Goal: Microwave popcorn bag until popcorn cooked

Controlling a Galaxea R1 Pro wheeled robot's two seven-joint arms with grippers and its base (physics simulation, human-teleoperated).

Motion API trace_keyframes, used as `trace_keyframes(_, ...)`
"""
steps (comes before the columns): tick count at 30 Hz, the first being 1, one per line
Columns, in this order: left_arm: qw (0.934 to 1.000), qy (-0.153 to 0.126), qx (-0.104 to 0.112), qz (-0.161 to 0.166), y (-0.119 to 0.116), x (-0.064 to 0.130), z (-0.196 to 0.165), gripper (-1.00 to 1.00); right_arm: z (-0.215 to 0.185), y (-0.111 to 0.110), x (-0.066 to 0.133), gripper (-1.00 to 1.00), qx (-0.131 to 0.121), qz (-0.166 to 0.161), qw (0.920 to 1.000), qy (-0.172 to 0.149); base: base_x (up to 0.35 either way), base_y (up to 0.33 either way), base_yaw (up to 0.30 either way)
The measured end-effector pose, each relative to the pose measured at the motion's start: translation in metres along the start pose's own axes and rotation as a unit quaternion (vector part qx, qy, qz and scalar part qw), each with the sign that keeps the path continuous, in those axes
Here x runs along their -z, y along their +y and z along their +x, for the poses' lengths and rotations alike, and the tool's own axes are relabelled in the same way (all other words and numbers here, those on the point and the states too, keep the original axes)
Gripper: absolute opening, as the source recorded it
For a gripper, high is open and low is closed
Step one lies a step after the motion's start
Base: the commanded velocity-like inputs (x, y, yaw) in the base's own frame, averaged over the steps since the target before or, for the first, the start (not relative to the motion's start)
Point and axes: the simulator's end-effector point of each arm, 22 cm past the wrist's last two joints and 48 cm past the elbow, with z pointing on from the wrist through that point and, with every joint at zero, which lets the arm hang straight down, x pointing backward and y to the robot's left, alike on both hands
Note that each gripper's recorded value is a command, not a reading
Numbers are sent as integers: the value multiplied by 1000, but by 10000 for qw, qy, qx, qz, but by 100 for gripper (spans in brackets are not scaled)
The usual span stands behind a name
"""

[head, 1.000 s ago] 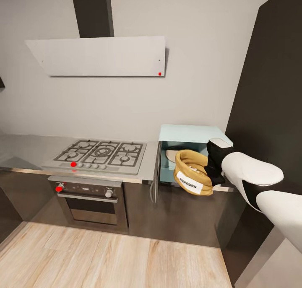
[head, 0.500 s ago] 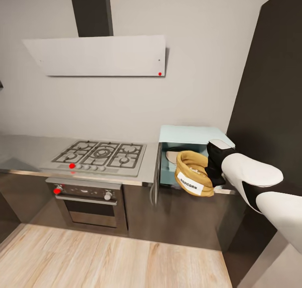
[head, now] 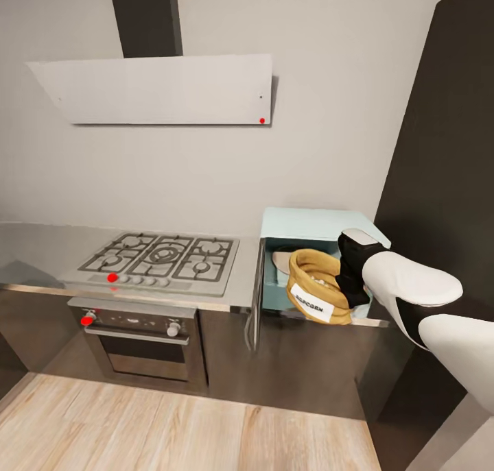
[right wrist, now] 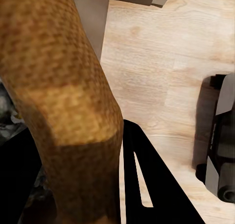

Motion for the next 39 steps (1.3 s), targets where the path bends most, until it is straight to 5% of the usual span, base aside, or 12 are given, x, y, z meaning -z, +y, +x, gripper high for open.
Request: trace_keyframes(39, 10000, 0, 0, 0, 0, 0, 0, 100, -15, -3, -4, -100, -115, 28, 9999, -43, 96, 0, 0)
